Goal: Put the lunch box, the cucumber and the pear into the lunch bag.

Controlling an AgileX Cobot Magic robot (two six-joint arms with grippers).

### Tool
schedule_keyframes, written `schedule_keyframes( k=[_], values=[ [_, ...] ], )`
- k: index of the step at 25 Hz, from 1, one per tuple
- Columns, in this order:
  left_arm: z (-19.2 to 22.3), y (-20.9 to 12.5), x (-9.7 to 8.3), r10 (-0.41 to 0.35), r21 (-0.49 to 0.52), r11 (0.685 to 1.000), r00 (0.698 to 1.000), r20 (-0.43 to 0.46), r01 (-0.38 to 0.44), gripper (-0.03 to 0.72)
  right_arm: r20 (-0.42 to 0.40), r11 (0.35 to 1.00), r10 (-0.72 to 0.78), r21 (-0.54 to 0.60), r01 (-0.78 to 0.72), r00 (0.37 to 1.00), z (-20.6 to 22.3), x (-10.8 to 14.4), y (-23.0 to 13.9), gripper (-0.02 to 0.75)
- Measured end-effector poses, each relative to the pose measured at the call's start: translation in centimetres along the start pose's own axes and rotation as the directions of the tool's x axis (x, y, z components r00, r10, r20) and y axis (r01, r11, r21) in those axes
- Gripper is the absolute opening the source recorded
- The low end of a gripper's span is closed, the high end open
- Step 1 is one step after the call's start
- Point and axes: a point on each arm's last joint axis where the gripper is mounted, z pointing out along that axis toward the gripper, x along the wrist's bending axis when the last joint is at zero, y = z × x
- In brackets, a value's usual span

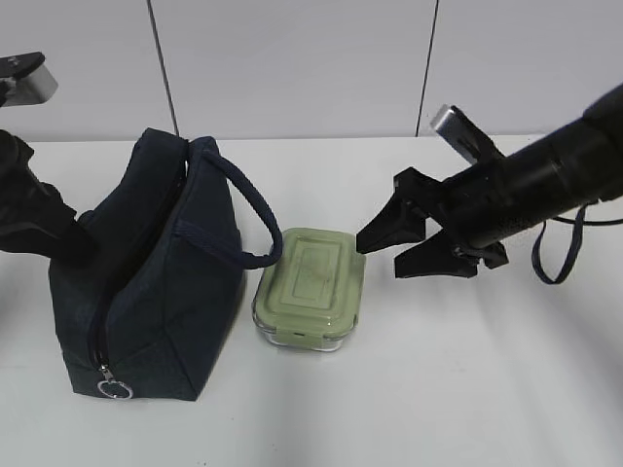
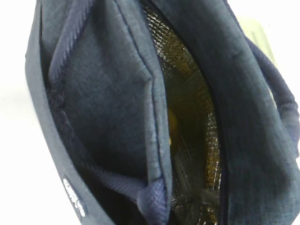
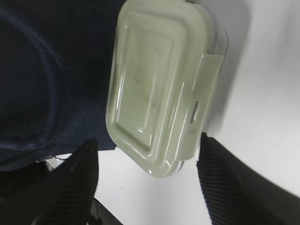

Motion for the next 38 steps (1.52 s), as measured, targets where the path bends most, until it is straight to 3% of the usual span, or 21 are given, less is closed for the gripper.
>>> schedule_keyframes(
  k=[4,11,25,38],
  values=[
    [0.0,0.0,0.0,0.0,0.001,1.0,1.0,0.001,0.0,0.001,-0.109,0.993,0.036,-0.104,-0.047,0.993,-0.3,-1.7,-0.6,0.515],
    [0.0,0.0,0.0,-0.004,0.002,1.0,1.0,0.001,0.004,0.001,-0.257,0.984,0.108,-0.109,-0.14,0.96,2.3,-3.6,-0.5,0.515],
    [0.0,0.0,0.0,-0.014,0.002,1.0,1.0,0.001,0.014,0.001,-0.241,0.988,0.1,-0.087,-0.125,0.965,4.3,-5.7,-1.0,0.515],
    [0.0,0.0,0.0,-0.018,0.001,1.0,1.0,0.001,0.018,0.001,-0.278,0.984,0.058,-0.144,-0.101,0.959,5.6,-7.0,-0.9,0.515]
  ],
)
